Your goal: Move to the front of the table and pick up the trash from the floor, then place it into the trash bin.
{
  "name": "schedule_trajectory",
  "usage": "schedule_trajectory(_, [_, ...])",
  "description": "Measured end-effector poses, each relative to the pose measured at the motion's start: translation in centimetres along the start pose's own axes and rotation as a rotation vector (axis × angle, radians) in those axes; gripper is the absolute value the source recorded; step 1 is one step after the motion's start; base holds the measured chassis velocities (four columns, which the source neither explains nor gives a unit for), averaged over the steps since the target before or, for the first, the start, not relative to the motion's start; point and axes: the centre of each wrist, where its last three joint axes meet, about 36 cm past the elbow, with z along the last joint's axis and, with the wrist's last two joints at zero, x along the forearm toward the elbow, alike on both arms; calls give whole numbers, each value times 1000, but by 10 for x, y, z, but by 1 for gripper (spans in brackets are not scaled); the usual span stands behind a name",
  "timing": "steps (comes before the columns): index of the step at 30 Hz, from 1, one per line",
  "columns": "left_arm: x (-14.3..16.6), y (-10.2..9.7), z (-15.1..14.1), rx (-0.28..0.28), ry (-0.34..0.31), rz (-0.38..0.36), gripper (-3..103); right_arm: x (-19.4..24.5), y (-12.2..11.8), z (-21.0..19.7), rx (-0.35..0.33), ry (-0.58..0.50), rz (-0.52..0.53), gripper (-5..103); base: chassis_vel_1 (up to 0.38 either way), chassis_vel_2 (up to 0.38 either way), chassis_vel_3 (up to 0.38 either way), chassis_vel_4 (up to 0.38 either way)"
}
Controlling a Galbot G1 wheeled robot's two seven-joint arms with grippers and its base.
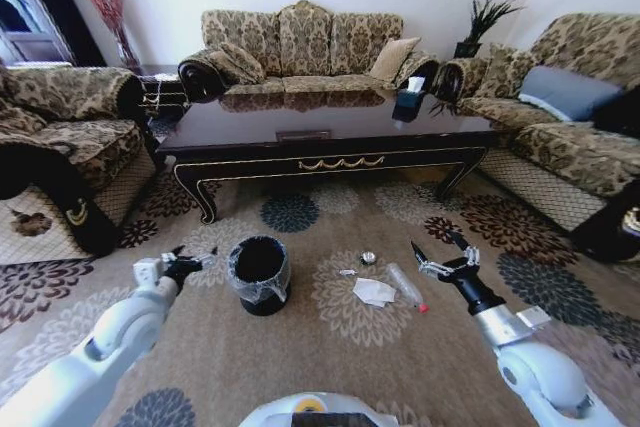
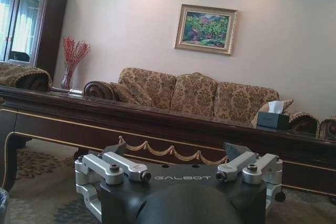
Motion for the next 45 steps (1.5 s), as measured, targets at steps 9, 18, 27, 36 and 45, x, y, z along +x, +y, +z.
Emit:
schedule_trajectory(9, [-58, -14, -6, 41, 143, 63, 100, 2, -1, 0, 4, 12, 4, 100, 0, 0, 0, 0])
schedule_trajectory(18, [-90, -35, 1, 66, 278, 85, 99, 2, -5, 4, 2, 21, 22, 100, 0, 0, 0, 0])
schedule_trajectory(27, [-98, -23, -5, 65, 307, 33, 92, 5, -5, 12, -8, 42, 41, 100, 0, 0, 0, 0])
schedule_trajectory(36, [-125, -33, 16, 130, 419, 6, 93, 3, -6, 5, -5, 35, 47, 100, 0, 0, 0, 0])
schedule_trajectory(45, [-139, -45, 8, 220, 496, -23, 71, 11, -4, 4, -5, 40, 60, 100, 0, 0, 0, 0])
